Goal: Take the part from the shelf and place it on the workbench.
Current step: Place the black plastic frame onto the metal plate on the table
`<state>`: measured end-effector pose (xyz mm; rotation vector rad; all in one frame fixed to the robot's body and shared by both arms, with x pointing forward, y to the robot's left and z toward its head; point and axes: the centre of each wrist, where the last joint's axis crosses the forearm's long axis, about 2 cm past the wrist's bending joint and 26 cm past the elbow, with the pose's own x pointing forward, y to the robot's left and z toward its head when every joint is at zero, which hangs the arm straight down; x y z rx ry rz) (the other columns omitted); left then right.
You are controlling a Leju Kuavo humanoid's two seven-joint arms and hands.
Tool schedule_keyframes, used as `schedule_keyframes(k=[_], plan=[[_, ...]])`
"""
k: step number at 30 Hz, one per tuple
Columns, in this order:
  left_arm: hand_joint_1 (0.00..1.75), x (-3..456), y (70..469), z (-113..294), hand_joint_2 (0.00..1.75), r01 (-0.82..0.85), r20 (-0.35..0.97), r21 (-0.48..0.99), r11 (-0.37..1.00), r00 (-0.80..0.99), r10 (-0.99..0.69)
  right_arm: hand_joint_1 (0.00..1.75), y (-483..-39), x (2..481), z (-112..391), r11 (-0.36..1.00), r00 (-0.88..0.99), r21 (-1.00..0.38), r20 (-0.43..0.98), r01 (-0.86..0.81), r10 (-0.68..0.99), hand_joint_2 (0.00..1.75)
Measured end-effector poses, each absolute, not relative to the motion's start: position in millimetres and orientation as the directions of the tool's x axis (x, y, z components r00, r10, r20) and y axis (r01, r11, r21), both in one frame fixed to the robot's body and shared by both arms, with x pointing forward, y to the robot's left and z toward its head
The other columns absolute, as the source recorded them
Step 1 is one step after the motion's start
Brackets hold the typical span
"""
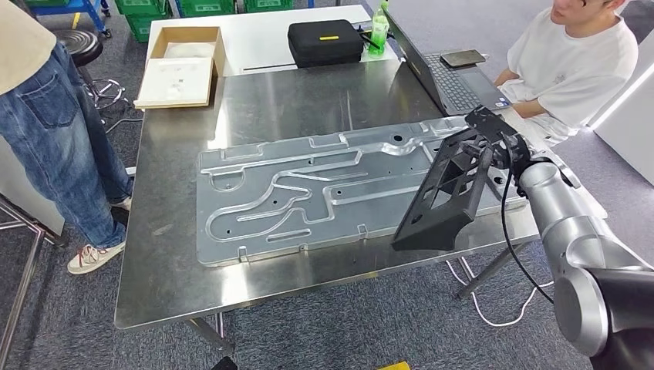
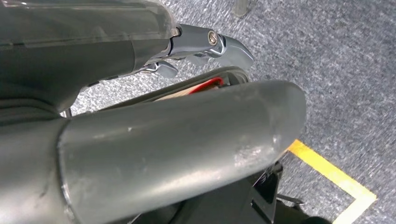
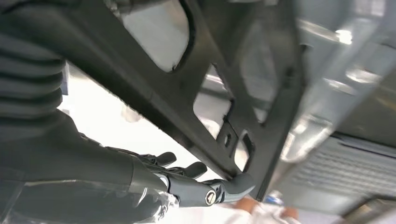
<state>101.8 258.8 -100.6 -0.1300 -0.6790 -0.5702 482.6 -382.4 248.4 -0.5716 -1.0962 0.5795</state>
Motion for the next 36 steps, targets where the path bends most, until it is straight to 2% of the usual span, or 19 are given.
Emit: schedule_keyframes(k=[1,6,13,22,27,32,36], plan=[[0.00,101.1,259.1,-100.8,0.00,0.538,0.626,0.067,0.840,0.633,-0.456,0.00,-384.0,480.7,243.8,0.719,0.352,-0.677,0.643,-0.155,0.681,1.75],[0.00,100.7,259.8,-100.9,0.00,0.537,0.626,0.068,0.841,0.633,-0.455,0.00,-389.3,477.1,236.3,0.728,0.356,-0.668,0.649,-0.156,0.672,1.75],[0.00,99.5,259.2,-101.1,0.00,0.529,0.634,0.075,0.845,0.629,-0.450,0.00,-390.9,477.0,237.7,0.727,0.225,-0.686,0.705,-0.023,0.673,1.75],[0.00,91.6,261.6,-103.0,0.00,0.527,0.624,0.075,0.847,0.638,-0.452,0.00,-389.4,472.4,226.0,0.730,0.177,-0.684,0.720,0.014,0.671,1.75],[0.00,90.1,261.0,-103.2,0.00,0.522,0.625,0.074,0.849,0.639,-0.448,0.00,-392.3,469.2,225.2,0.671,0.043,-0.708,0.694,0.219,0.719,1.75],[0.00,89.9,256.9,-103.0,0.00,0.525,0.629,0.073,0.848,0.636,-0.447,0.00,-397.0,467.8,239.4,0.502,-0.051,-0.725,0.546,0.471,0.836,1.75],[0.00,90.1,252.5,-102.7,0.00,0.532,0.632,0.067,0.844,0.632,-0.449,0.00,-399.6,466.8,252.7,0.422,-0.087,-0.701,0.461,0.575,0.883,1.75]])
